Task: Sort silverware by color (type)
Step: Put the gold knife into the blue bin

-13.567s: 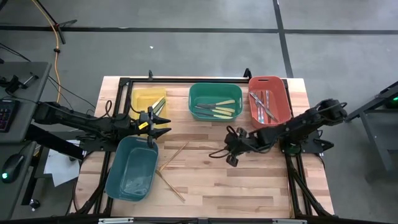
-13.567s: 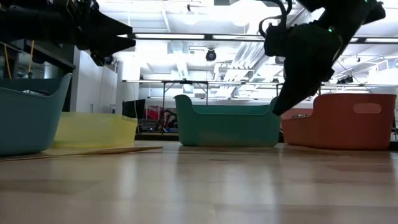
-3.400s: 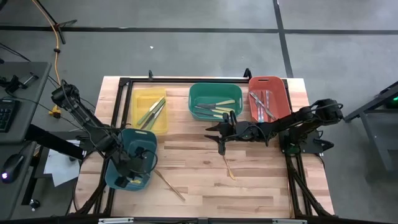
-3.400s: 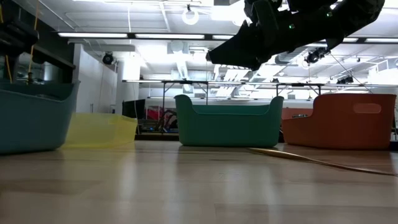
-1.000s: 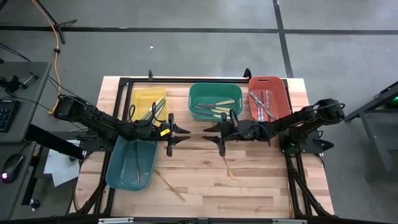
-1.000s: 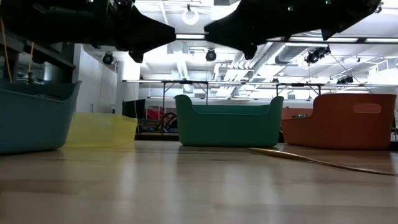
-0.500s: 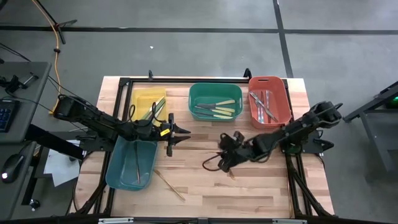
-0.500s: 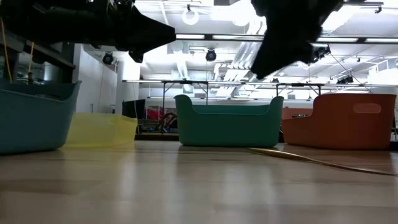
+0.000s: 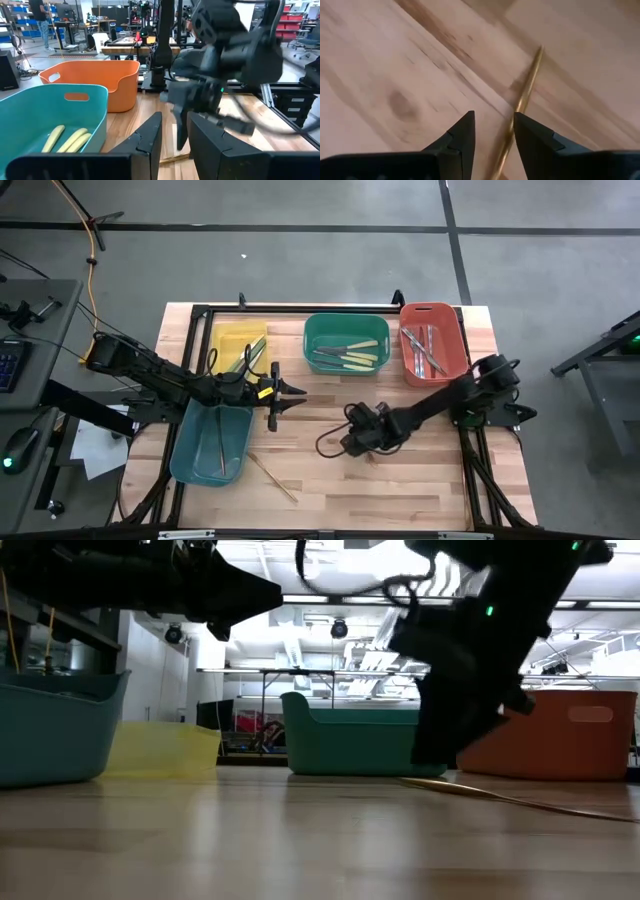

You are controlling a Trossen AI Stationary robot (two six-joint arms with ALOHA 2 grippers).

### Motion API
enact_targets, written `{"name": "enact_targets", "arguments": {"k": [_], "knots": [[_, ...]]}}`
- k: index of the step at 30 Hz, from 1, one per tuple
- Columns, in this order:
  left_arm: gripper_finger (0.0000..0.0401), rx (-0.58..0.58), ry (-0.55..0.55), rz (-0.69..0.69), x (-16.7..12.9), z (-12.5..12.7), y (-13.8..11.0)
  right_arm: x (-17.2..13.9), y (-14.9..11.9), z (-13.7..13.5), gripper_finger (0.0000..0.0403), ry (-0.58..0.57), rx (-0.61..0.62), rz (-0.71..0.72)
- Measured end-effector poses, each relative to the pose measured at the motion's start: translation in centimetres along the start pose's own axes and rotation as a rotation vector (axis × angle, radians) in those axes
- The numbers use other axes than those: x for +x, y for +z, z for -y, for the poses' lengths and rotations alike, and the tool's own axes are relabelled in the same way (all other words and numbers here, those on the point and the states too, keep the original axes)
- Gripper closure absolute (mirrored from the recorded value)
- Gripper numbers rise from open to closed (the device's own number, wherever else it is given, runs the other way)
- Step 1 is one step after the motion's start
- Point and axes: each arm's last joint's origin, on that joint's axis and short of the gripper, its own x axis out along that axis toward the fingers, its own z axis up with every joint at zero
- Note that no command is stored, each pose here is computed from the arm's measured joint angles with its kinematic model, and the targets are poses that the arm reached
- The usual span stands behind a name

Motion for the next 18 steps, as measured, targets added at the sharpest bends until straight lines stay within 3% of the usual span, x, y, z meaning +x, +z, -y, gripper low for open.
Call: {"name": "enact_targets", "arguments": {"k": [6, 18], "knots": [[0.0318, 0.0, 0.0, 0.0, 0.0, 0.0, 0.0, 2.3, -0.3, 0.4, 0.0284, -0.053, 0.007, -0.06], [0.0318, 0.0, 0.0, 0.0, 0.0, 0.0, 0.0, 2.4, 0.0, 0.3, 0.0284, -0.047, -0.013, -0.042]]}}
